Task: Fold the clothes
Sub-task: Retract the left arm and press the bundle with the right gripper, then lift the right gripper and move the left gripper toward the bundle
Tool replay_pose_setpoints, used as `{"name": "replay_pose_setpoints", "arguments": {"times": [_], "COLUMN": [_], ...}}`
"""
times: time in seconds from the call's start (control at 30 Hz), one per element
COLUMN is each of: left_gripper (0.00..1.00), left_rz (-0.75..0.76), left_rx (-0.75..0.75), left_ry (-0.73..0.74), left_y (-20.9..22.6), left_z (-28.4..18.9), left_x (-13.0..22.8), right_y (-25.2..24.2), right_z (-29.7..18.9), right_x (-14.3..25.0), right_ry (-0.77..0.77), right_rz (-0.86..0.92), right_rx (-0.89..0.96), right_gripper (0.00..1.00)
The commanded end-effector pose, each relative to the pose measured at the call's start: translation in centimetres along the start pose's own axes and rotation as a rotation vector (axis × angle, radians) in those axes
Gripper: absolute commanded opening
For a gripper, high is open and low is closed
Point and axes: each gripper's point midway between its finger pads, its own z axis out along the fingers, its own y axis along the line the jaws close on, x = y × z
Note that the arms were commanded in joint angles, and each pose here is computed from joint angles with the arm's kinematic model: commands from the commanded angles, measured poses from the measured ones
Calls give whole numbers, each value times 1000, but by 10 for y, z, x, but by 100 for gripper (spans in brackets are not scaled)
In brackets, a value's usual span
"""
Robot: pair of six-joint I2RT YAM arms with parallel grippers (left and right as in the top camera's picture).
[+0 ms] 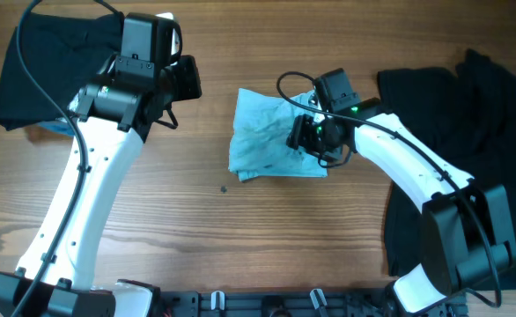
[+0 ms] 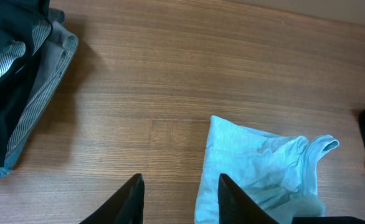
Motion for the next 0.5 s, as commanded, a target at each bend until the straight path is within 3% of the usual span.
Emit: {"name": "replay_pose_setpoints", "arguments": {"times": [0.0,0.07,0.13,0.17,0.3,0.4,0.47], "left_gripper": [44,44,26,18,23,30,33], "left_rz": [6,7,6,6,5,-1,-9], "left_rx": [-16,-36,-57,-61,-52,54,117], "left_ry": [-6,-7,6,18,78,174,255], "left_y": [4,7,12,13,12,-7,-19], "left_z": [2,2,2,2,11,30,47], "left_x": [-2,-2,1,4,16,33,49], "right_y": [-37,-46,-23,-8,12,19,-13], "right_z": [-9,-14,-23,-31,-34,-11,12], "right_x": [-14,-22,-40,-49,-47,-27,-6], "right_ry": [-80,-68,-91,-115,-82,5,102], "right_rz": [87,118,-63,-135,-181,-171,49], "right_rx": [165,130,-43,-154,-296,-278,-98], "right_gripper": [69,51,12,9,4,4,4]}}
